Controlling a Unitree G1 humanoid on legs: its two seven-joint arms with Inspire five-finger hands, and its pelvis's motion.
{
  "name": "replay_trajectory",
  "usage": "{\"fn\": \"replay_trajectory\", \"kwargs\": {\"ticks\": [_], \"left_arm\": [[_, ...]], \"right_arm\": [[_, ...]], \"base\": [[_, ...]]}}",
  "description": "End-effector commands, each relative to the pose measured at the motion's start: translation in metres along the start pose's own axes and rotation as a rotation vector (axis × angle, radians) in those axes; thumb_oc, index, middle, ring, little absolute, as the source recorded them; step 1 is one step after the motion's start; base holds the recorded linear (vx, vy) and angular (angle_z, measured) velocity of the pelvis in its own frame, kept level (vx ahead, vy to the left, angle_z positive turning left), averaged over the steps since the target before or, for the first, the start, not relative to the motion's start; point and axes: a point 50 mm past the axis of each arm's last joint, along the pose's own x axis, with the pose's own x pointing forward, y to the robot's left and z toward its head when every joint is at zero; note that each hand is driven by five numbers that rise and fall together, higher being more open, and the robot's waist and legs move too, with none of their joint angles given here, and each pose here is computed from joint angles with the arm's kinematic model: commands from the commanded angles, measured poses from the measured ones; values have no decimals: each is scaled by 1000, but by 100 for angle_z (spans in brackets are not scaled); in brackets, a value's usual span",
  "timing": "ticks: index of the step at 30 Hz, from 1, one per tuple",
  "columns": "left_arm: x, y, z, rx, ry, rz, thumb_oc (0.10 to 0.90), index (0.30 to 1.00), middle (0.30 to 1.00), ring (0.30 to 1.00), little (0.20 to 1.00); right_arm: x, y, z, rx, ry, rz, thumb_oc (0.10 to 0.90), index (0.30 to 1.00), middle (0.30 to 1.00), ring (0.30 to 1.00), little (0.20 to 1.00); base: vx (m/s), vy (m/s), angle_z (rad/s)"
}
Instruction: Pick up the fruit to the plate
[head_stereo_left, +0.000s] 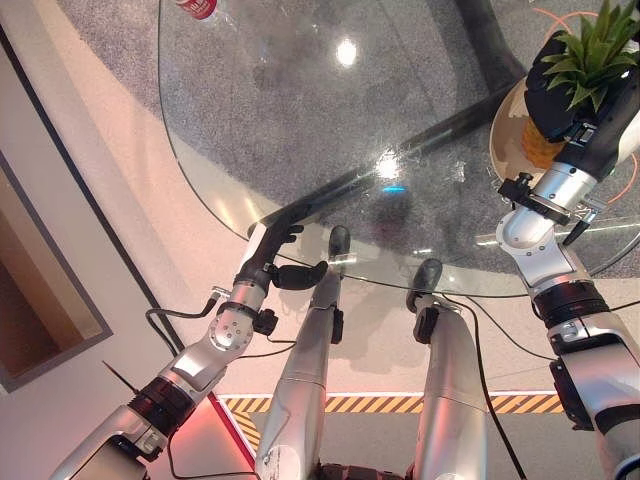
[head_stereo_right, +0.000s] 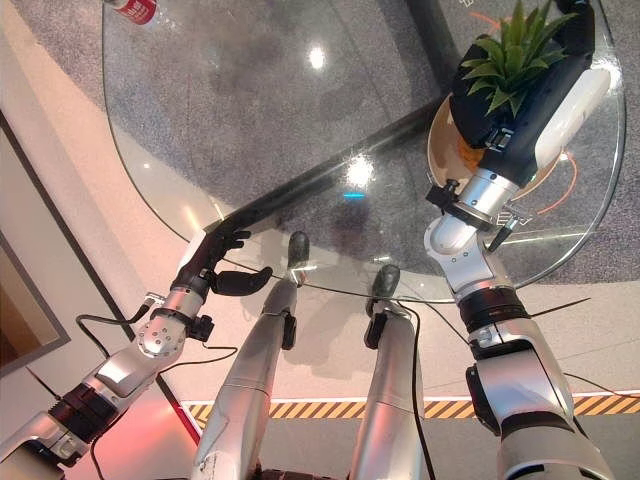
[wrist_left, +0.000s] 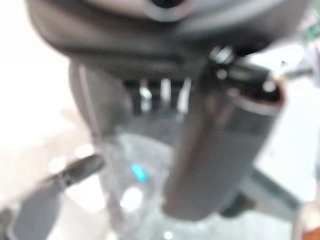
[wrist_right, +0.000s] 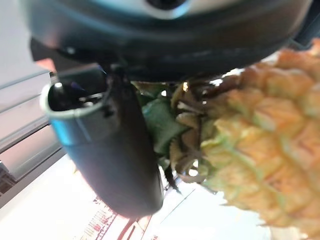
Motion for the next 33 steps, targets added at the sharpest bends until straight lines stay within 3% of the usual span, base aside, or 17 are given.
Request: {"fn": "replay_trajectory", "kwargs": {"ticks": [1,16,33], "left_arm": [[2,-9,25,-53,-134,-14,800,900,900,900,900],[-6,-2,20,-48,-128,6,800,900,900,900,900],[-16,5,13,-38,-112,27,800,900,900,900,900]], "right_arm": [[10,-13,-1,-19,-40,-42,800,900,900,900,900],[-5,-22,6,-48,-95,-83,800,900,900,900,900],[-14,-35,12,-194,-175,-103,800,900,900,900,900]], "base": [[0,0,0],[0,0,0],[0,-1,-1]]}}
